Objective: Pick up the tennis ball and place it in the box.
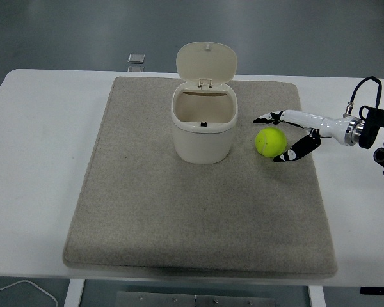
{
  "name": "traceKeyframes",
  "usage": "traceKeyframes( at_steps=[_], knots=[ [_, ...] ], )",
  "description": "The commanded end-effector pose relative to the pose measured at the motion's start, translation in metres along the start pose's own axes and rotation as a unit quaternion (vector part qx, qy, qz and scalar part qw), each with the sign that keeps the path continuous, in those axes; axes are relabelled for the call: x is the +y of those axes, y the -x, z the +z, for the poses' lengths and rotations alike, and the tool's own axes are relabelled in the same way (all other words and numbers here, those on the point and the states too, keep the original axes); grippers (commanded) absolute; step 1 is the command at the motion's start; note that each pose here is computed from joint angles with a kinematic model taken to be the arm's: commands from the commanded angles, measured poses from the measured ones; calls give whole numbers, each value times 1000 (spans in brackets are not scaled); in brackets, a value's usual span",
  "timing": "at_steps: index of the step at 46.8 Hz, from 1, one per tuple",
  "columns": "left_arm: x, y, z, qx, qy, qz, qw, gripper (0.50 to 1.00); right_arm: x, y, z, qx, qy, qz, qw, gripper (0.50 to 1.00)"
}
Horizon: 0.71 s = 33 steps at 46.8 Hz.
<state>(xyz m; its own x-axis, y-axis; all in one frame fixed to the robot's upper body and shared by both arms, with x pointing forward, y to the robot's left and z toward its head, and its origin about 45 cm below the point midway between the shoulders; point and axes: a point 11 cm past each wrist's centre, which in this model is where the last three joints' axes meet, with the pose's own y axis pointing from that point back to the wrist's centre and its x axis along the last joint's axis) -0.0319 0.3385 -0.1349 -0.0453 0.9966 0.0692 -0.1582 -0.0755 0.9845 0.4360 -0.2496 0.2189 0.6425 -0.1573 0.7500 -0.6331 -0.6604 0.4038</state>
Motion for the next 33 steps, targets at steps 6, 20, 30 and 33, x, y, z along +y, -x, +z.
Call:
traceKeyframes(
  at_steps=[6,20,30,33],
  knots=[
    [0,0,0,0,0,-1,1000,992,0,0,1,2,2,0,1000,915],
    [0,0,0,1,0,0,1000,992,-2,1,0,12,2,0,1000,852],
    [0,0,0,1,0,0,1000,992,-1,1,1,15,4,-2,1000,797],
    [0,0,0,1,0,0,1000,992,-1,1,1,15,4,-2,1000,795]
  ],
)
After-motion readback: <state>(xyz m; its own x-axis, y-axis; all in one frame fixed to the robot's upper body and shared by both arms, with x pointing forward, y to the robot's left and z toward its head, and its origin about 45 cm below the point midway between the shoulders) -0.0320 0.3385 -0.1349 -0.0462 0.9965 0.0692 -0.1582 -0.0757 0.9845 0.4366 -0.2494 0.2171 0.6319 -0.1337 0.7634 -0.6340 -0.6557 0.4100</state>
